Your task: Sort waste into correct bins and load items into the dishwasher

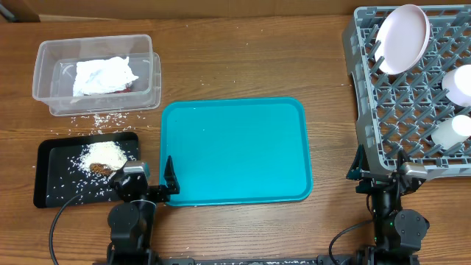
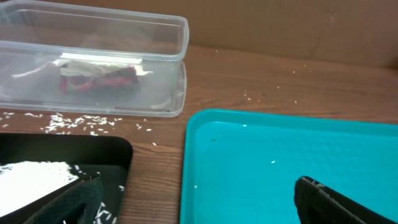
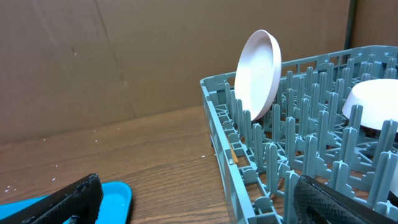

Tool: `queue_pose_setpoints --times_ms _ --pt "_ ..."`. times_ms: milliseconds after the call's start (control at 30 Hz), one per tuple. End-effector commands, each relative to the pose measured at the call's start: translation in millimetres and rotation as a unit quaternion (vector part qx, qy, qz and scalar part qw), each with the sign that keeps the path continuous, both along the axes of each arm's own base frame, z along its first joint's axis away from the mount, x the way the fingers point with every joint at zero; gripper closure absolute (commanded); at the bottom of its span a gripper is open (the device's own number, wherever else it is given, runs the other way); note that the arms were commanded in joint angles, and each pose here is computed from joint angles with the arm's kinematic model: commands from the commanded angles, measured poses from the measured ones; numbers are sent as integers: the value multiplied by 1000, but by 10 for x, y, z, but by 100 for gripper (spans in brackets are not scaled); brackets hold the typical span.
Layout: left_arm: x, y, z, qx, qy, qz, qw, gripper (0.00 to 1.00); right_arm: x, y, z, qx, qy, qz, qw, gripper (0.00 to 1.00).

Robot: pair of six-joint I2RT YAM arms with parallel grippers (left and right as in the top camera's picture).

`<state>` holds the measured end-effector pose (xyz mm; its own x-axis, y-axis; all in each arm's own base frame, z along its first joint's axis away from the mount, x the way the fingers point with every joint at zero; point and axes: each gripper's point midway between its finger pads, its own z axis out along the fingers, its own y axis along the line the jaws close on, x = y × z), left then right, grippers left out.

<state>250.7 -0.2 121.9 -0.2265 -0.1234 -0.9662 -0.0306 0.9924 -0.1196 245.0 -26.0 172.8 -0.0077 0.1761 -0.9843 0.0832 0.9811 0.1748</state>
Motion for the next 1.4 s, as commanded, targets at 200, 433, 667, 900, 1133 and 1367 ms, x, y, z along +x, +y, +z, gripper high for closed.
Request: queue_pose_setpoints --times_ms 200,433,667,900,1133,1367 --pt "-32 39 263 28 -60 8 998 0 -1 -14 -22 -2 -1 -4 1000 0" --pt "-47 69 346 84 -76 6 994 0 -1 -14 -22 -2 -1 -4 1000 0" --pt "-49 129 343 85 -75 17 993 0 -1 -14 -22 -2 -1 -4 1000 0" --pt "-49 126 343 87 -75 16 993 0 -1 -14 -22 -2 -1 -4 1000 0" --pt "-48 98 342 86 -75 8 993 0 -1 -14 -22 -2 -1 -4 1000 0" --pt "-48 96 344 61 -76 11 995 0 -1 -14 -22 -2 -1 -4 1000 0"
